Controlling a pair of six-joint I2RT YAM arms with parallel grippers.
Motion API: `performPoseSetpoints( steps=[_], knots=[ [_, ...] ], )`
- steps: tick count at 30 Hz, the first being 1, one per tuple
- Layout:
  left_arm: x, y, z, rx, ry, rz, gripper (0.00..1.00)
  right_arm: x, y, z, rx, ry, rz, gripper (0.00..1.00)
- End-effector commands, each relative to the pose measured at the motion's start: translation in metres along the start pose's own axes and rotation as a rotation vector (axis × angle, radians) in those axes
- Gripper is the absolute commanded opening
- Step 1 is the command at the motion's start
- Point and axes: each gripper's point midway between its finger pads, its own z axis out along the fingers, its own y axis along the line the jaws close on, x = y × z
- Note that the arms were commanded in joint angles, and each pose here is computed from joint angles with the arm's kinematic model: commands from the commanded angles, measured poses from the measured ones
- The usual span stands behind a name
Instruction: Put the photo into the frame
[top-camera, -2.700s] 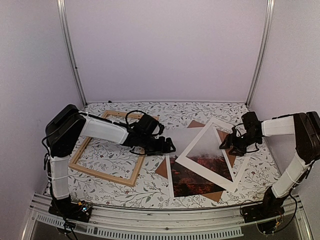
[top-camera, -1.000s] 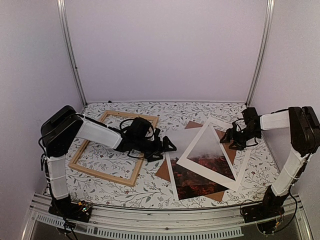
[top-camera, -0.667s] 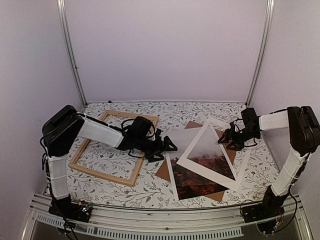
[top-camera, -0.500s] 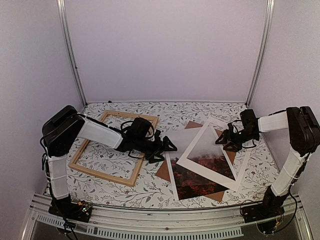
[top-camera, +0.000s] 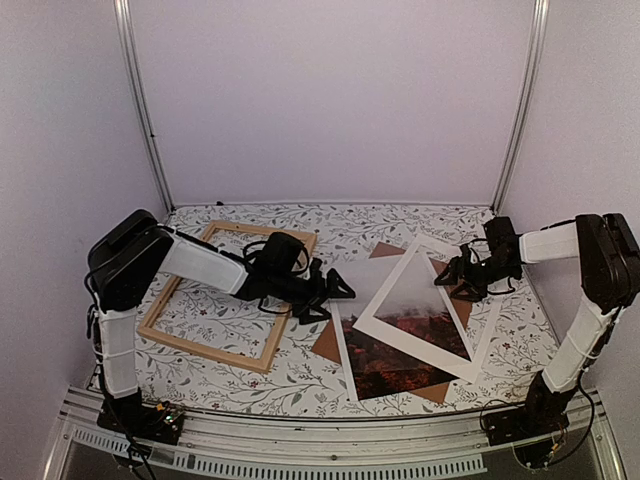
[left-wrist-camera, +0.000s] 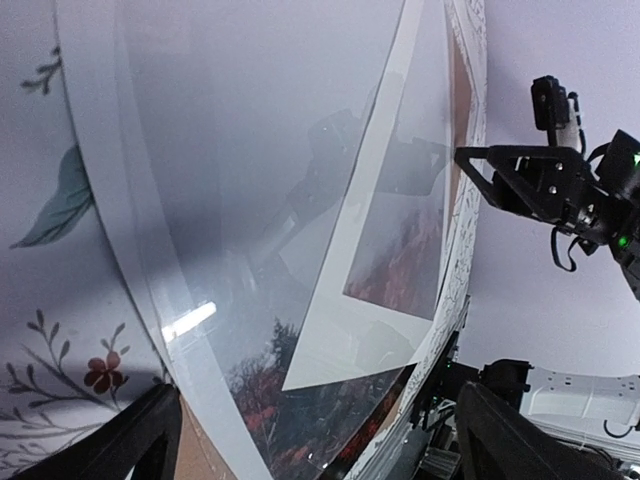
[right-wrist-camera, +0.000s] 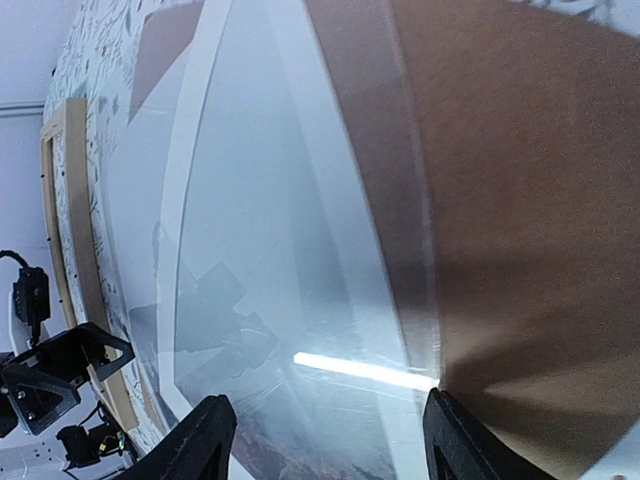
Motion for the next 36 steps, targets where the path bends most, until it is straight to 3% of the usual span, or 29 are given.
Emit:
performPoseSetpoints(
  steps=[1, 9, 21, 36],
  knots=[
    [-0.006, 0.027, 0.008, -0.126, 0.005, 0.059, 0.98, -0.030, -0.020, -0.023, 0.112, -0.093, -0.022, 0.69],
    [-0.006, 0.034, 0.009, -0.152, 0.004, 0.077, 0.98, -0.031, -0.024, -0.013, 0.100, -0.058, -0.019, 0.68],
    [-0.003, 0.039, 0.014, -0.156, 0.021, 0.077, 0.98, -0.002, -0.022, 0.014, 0.107, 0.045, -0.045, 0.68],
    [-0.001, 0.043, 0.016, -0.135, 0.014, 0.038, 0.98, 0.027, -0.010, 0.024, 0.016, 0.086, 0.003, 0.66]
  ],
)
